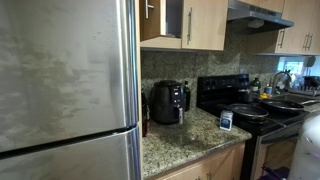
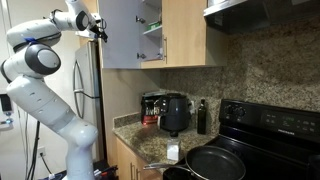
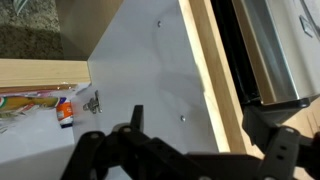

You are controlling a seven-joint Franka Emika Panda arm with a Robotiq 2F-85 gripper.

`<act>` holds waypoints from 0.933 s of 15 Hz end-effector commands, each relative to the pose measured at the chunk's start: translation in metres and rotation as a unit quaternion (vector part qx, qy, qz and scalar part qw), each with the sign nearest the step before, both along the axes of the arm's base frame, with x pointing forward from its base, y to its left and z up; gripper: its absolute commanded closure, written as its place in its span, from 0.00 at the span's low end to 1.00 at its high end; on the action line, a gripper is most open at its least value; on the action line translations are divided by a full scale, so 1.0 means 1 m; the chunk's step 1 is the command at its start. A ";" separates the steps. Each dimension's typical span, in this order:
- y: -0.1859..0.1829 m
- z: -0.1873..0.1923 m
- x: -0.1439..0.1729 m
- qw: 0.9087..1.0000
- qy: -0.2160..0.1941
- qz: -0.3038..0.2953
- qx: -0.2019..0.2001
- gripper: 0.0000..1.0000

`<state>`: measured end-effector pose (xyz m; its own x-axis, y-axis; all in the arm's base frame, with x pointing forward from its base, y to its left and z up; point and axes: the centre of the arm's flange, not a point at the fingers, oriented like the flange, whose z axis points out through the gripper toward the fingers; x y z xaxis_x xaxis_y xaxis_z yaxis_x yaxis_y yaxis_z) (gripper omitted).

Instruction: Close the left cabinet door

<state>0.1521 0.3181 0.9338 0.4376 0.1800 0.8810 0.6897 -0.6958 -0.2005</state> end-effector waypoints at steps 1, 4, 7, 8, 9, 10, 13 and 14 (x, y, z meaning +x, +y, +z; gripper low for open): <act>0.015 -0.009 0.004 0.999 0.021 0.025 -0.017 0.00; 0.059 -0.025 0.030 0.999 0.014 0.041 -0.017 0.00; 0.095 -0.035 0.067 0.999 -0.040 -0.010 0.003 0.00; 0.099 -0.038 0.076 0.998 -0.061 -0.034 0.011 0.00; 0.107 -0.039 0.075 0.995 -0.084 -0.050 0.014 0.00; 0.110 -0.039 0.066 0.992 -0.106 -0.058 0.017 0.00; 0.106 -0.024 0.045 0.981 -0.157 -0.114 0.009 0.00; 0.103 -0.018 0.041 0.977 -0.167 -0.134 0.007 0.00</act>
